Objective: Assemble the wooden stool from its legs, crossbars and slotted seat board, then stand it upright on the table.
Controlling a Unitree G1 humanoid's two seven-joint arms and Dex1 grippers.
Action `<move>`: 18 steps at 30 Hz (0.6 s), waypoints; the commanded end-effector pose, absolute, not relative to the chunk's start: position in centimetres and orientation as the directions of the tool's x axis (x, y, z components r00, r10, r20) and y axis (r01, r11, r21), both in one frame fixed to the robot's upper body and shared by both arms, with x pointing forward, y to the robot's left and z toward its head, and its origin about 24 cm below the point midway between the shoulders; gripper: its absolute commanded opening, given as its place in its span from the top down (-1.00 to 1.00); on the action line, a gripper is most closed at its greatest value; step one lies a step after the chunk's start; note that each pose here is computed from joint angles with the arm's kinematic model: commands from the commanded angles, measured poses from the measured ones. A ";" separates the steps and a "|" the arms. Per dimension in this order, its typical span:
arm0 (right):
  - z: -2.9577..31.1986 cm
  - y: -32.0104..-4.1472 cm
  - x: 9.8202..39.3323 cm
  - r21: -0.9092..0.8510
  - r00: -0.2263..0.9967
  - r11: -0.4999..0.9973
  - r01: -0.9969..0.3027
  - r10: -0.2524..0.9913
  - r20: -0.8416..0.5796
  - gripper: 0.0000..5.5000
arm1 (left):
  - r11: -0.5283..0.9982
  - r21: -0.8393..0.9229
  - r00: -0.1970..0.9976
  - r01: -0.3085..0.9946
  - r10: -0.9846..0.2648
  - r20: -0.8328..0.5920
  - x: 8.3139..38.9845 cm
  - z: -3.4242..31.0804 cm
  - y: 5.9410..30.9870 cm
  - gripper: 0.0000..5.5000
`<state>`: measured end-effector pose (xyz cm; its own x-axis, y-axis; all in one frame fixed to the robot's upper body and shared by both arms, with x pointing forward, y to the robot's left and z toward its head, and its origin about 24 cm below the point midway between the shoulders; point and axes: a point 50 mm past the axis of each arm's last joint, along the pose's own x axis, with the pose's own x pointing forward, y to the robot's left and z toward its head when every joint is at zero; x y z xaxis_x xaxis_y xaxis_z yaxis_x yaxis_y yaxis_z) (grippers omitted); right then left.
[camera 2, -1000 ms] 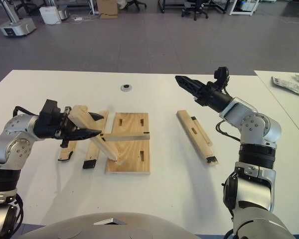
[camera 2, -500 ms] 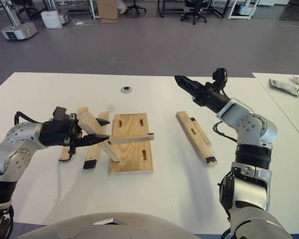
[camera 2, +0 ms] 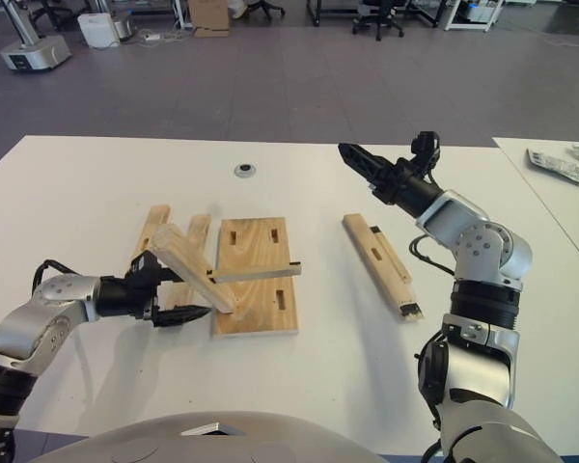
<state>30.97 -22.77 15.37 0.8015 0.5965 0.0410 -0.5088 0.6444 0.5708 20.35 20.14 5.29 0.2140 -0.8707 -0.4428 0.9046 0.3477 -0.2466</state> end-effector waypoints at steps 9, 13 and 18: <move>14.4 -21.5 29.4 0.581 0.743 0.596 -0.555 0.669 0.024 -0.96 | 0.792 -0.110 0.742 0.600 -0.603 -0.293 20.1 6.9 18.7 -0.83; 14.4 -21.2 29.5 0.587 0.741 0.590 -0.555 0.671 0.025 -0.96 | 0.868 -0.050 0.798 0.494 -0.476 -0.371 19.7 5.4 19.9 -0.83; 14.2 -21.3 29.4 0.592 0.751 0.597 -0.542 0.660 0.021 -0.96 | 0.868 -0.062 0.749 0.492 -0.458 -0.479 19.2 2.7 20.7 -0.83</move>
<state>29.54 -21.26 14.36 0.7467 0.6643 0.0349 -0.5523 0.5898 0.5891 19.53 20.37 3.97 0.7813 -0.4626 -0.4189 0.4808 0.8741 -0.0686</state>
